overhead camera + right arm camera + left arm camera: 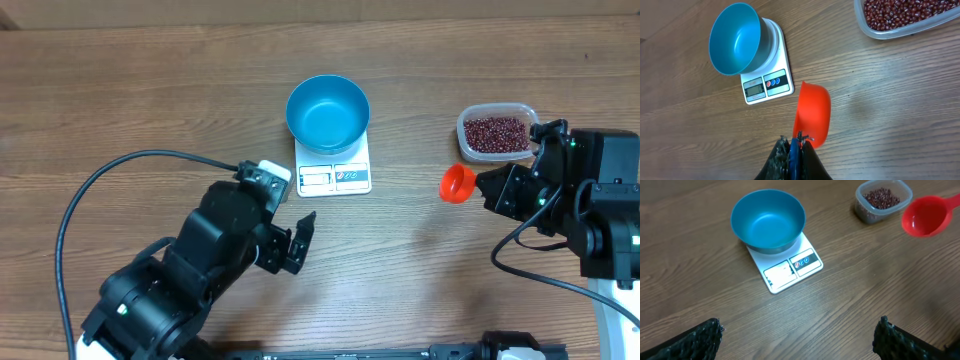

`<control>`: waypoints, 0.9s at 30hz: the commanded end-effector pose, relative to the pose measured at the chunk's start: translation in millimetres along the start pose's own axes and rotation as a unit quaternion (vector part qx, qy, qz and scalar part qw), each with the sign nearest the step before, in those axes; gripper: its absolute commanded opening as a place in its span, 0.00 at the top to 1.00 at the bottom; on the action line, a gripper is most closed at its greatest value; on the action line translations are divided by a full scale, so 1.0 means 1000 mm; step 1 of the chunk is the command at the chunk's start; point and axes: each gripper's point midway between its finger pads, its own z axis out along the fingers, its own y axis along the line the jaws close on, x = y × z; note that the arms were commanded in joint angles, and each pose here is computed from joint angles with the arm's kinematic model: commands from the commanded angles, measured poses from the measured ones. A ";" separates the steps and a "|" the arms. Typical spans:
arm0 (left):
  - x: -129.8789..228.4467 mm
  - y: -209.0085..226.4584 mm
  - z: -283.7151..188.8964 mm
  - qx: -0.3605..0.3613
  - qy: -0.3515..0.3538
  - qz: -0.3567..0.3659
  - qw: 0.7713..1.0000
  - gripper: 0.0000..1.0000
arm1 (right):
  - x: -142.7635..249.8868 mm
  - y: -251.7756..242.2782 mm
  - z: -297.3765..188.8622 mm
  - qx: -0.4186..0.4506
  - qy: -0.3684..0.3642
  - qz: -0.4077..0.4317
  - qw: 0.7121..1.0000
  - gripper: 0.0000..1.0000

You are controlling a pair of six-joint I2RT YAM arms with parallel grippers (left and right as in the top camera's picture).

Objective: Scoop item into bowl and weigh 150g on scale
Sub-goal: 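Retract the left gripper back from the scale, then move the red cup with the right gripper over the bean container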

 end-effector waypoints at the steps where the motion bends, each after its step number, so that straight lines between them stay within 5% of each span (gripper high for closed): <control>1: 0.001 0.001 0.001 -0.005 0.002 0.010 1.000 0.01 | -0.008 0.005 -0.011 -0.004 -0.023 -0.008 1.000 0.96; 27: 0.009 0.000 0.025 -0.013 0.044 0.015 0.999 0.01 | -0.008 0.005 -0.011 -0.004 -0.023 -0.008 1.000 0.96</control>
